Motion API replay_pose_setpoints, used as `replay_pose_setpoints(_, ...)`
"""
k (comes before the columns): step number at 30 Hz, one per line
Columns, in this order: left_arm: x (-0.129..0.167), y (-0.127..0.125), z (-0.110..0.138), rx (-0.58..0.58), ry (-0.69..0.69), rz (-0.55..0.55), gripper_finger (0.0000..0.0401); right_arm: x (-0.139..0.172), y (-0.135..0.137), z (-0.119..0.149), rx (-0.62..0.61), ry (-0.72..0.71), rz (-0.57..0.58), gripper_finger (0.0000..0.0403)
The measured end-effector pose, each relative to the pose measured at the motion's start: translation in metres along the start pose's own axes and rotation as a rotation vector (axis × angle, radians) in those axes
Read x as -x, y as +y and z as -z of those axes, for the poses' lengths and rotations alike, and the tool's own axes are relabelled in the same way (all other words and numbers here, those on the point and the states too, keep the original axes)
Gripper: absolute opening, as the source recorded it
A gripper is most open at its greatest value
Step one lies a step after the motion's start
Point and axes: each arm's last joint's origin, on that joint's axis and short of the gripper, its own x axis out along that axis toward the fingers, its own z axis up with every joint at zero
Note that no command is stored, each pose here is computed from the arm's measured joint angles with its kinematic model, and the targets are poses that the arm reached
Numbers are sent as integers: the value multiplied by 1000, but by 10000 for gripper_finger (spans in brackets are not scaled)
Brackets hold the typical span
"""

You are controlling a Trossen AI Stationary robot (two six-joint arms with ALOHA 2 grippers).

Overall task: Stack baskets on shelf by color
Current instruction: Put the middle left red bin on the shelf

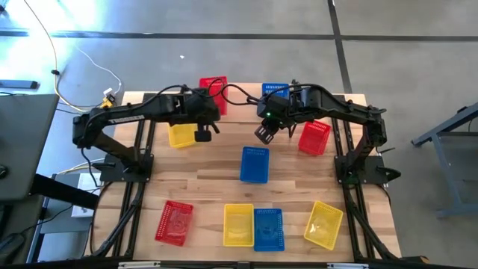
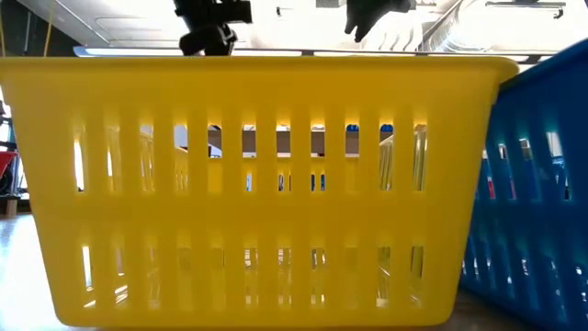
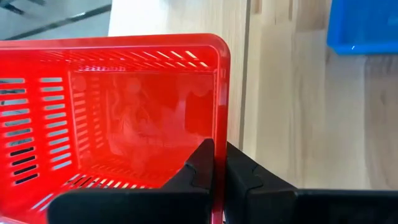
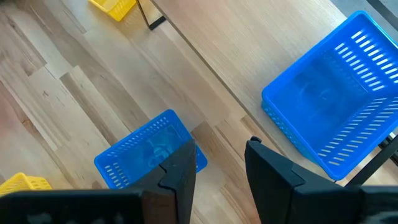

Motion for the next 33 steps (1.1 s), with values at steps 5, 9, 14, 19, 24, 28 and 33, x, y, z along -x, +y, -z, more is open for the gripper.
replay_pose_setpoints(5, -13, 0, -1, 0, 29, 29, 0, 0, 0, 0, 0, 0, 0, 124)
replay_pose_setpoints(9, -24, 2, 0, 8, 48, 62, 0, 0, 0, 0, 0, 0, 0, 124)
replay_pose_setpoints(14, -34, 4, 1, 18, 75, 74, 0, 0, 0, 0, 0, 2, -3, 124)
replay_pose_setpoints(19, -35, 4, 1, 11, 70, 93, 0, 0, 0, 0, 0, 3, -7, 124)
replay_pose_setpoints(24, -35, 4, 1, 11, 63, 107, 7, 0, 1, 0, -16, 12, -21, 124)
replay_pose_setpoints(28, -35, 4, 1, 14, 65, 104, 20, 0, 2, 1, -17, 31, -53, 124)
replay_pose_setpoints(33, -35, 4, 1, 23, 74, 85, 39, 1, 3, 2, -8, 31, -56, 124)
